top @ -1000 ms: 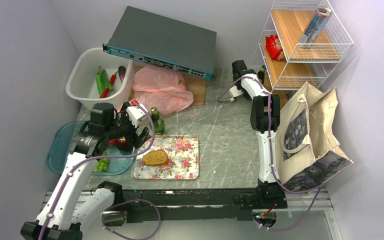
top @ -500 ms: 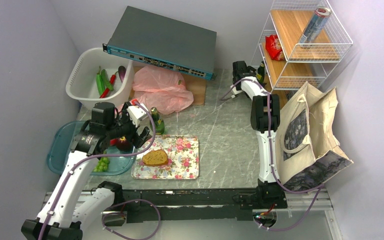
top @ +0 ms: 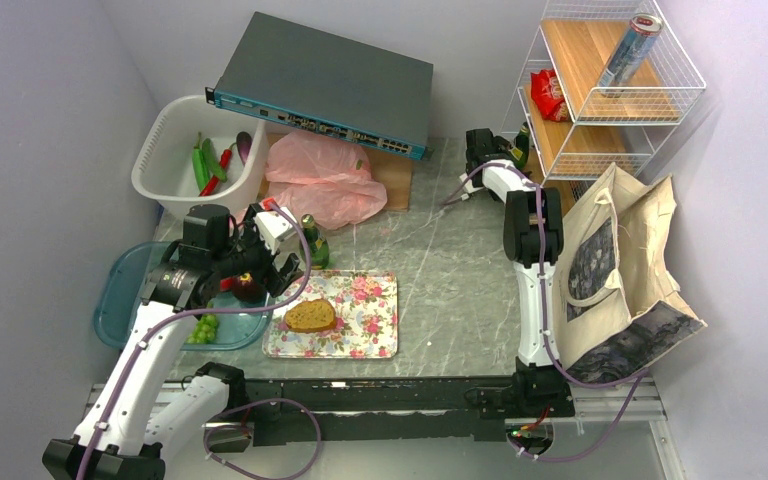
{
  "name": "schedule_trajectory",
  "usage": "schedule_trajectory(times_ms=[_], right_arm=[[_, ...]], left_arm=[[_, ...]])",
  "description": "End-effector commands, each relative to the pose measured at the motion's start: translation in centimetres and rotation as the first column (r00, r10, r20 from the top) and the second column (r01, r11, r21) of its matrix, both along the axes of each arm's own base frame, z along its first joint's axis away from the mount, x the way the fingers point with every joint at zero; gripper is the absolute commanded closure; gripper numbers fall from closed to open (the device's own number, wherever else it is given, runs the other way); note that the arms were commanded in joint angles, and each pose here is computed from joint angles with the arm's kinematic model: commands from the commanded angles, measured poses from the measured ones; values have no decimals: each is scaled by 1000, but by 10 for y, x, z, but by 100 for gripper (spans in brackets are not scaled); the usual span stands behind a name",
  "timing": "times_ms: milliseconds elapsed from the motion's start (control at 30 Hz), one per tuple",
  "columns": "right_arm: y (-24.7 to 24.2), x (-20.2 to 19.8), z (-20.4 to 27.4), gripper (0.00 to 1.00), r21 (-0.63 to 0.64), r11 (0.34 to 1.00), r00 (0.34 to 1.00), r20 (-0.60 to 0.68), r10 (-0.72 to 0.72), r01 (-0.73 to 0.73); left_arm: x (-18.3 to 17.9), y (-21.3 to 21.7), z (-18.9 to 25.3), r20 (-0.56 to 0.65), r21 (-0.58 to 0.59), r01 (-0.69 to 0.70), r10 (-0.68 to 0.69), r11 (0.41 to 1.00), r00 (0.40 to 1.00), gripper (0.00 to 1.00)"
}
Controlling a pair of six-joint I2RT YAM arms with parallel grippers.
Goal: Untie the knot of the grocery bags and take out the mixed food
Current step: Place the bottle on the shelf.
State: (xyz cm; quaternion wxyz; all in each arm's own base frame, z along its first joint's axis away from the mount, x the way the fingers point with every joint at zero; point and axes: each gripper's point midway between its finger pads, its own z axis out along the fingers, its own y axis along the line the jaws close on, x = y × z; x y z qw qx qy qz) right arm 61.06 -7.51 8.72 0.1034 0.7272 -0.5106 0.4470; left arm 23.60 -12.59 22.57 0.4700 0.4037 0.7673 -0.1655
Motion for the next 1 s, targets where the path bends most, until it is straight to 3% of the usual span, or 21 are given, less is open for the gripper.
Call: schedule_trajectory(times_ms=[0,400,700,967], right_arm=[[9,2,53,0,9,1000,994,104,28,-29],[59,-46,50,0,107,993,998,34,45,-49],[118,-147,38,1,209,977,993,-100,70,-47],[124,-257,14,3,258,965,968,-251,25,42]], left_arm=[[0,-6,8,25,-45,12,-11,999,1000,1],[-2,-6,9,24,-52,12,-11,999,1000,1],[0,-2,9,11,-63,-36,37,997,999,1],[0,1,7,-30,-160,-125,122,979,992,1]])
